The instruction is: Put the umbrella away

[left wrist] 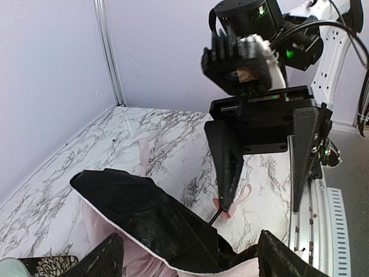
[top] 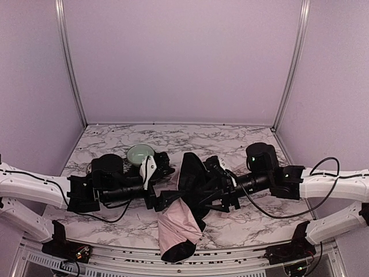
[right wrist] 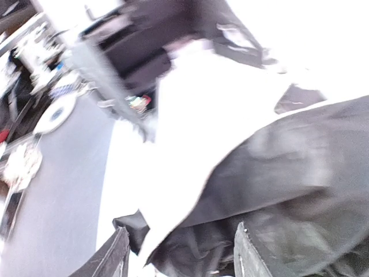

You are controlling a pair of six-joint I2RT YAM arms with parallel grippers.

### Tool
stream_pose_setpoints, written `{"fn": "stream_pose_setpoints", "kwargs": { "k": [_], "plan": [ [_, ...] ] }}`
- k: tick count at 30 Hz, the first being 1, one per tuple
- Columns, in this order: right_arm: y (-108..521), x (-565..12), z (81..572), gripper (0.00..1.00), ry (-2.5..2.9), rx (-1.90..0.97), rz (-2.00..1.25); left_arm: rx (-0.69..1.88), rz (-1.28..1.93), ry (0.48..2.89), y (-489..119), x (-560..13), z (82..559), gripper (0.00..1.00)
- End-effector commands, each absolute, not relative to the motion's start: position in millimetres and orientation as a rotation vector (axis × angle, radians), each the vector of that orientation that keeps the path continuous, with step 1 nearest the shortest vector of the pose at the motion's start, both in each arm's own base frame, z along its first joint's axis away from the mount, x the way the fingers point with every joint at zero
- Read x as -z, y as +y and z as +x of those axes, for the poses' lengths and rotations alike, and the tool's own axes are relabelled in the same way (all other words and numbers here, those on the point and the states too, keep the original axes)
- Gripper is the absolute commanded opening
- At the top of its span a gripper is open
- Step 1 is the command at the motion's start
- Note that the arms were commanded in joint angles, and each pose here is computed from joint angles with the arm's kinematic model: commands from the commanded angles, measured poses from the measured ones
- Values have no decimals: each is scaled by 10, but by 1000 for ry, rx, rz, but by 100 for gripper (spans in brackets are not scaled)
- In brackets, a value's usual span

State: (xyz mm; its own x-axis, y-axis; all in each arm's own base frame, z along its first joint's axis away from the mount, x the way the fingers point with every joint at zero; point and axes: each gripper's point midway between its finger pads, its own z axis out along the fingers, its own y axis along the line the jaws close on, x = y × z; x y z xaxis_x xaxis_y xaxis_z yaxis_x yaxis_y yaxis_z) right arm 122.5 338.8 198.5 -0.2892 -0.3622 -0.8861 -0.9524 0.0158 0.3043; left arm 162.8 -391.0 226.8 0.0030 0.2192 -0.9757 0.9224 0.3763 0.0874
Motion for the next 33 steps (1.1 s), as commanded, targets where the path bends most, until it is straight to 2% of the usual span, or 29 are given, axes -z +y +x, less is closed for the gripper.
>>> {"fn": "stream_pose_setpoints", "kwargs": {
  "k": [1,3,5,10,12,15,17,20,21,22,27,33],
  "plan": [
    [3216,-2075,1958,59,1885,-1102,-993,817,932,1566,-3774,-2471,1899,80],
    [3116,-2006,2257,58,1947,-1089,-834,823,753,1681,-3735,-2557,2238,76],
    [3168,-1975,2311,58,1932,-1125,-798,821,628,1760,-3742,-2555,2491,74],
    [3288,-1833,2394,58,1939,-1165,-788,881,589,1860,-3991,-2365,2637,75],
    [3335,-1802,2407,49,1922,-1191,-792,886,587,1895,-4072,-2260,2690,75],
    [3412,-1723,2379,31,1931,-1247,-812,906,582,1967,-4157,-2102,2740,67],
    [3436,-1678,2354,18,1932,-1272,-816,901,561,1988,-4145,-2049,2755,49],
    [3472,-1667,2317,6,1910,-1308,-817,915,564,1990,-4153,-2049,2732,12],
    [3491,-1655,2307,3,1907,-1315,-821,935,593,1978,-4187,-2081,2694,3],
    [3518,-1638,2286,2,1907,-1324,-829,950,639,1957,-4232,-2120,2644,0],
    [3714,-1587,2248,0,1896,-1369,-865,945,805,1855,-4420,-2263,2371,0],
    [3856,-1575,2419,0,1834,-1467,-796,813,972,1706,-4605,-2455,1988,0]
  ]
}}
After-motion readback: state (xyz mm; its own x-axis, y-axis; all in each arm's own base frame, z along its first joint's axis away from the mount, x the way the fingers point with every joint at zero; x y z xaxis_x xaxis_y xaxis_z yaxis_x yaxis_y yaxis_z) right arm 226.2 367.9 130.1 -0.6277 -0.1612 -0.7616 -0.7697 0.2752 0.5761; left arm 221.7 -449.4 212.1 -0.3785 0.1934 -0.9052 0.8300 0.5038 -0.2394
